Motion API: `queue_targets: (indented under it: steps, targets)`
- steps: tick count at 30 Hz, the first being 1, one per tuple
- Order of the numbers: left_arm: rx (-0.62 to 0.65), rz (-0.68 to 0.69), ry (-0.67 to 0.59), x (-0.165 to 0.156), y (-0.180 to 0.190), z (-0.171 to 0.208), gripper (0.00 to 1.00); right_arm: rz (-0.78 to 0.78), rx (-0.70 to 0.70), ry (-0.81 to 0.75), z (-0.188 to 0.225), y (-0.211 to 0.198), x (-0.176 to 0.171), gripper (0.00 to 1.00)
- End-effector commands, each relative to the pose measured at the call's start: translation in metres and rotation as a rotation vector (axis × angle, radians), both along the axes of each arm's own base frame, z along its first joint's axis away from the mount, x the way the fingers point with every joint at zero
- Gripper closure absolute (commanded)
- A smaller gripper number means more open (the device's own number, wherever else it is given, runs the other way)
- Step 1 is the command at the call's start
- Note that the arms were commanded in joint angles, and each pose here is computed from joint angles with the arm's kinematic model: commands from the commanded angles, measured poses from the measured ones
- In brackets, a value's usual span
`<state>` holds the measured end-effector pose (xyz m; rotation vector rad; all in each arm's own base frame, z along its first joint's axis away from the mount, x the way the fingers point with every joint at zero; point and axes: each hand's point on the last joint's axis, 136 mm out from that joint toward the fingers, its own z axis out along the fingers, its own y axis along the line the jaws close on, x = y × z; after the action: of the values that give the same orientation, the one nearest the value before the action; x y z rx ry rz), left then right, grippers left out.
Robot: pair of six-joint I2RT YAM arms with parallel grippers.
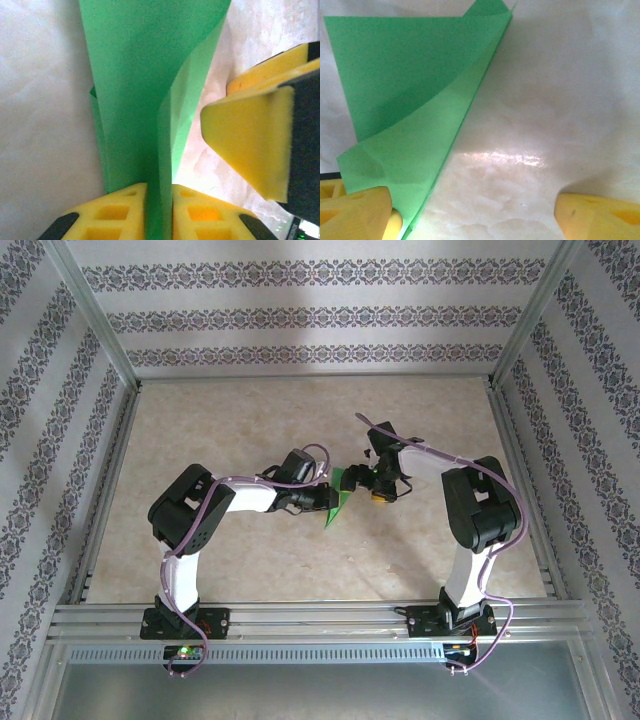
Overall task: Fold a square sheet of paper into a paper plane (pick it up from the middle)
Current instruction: Fold the wing for the fifth time at the center of the table.
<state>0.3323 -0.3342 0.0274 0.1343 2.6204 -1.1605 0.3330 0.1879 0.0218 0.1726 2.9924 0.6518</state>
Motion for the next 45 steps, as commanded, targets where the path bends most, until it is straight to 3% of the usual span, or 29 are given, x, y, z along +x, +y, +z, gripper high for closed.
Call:
queue_targets:
  steps: [1, 7, 16, 27, 30, 34, 37, 45]
  targets:
    - [-0.010, 0.068, 0.051, 0.005, 0.016, -0.016, 0.83, 0.070, 0.085, -0.028, -0.028, 0.016, 0.002, 0.07]
    - [-0.038, 0.103, 0.083, 0.005, 0.021, -0.022, 0.85, 0.066, 0.106, -0.033, -0.027, 0.014, 0.005, 0.09]
    - [-0.015, 0.099, 0.095, 0.002, 0.025, -0.029, 0.86, 0.057, 0.010, 0.014, -0.042, 0.006, 0.001, 0.14]
    - [0.032, 0.119, 0.146, -0.003, 0.032, -0.041, 0.86, 0.024, 0.308, -0.337, 0.076, 0.023, 0.029, 0.23]
    - [0.037, 0.124, 0.152, -0.003, 0.032, -0.043, 0.87, 0.017, 0.381, -0.360, 0.080, 0.029, 0.028, 0.35]
    - [0.041, 0.133, 0.164, -0.004, 0.034, -0.046, 0.87, 0.004, 0.492, -0.284, 0.064, 0.042, 0.029, 0.59]
    - [0.044, 0.141, 0.172, -0.005, 0.035, -0.048, 0.87, -0.011, 0.533, -0.245, 0.049, 0.047, 0.029, 0.72]
    - [0.040, 0.148, 0.179, -0.004, 0.034, -0.049, 0.88, 0.004, 0.532, -0.209, 0.028, 0.047, 0.019, 0.76]
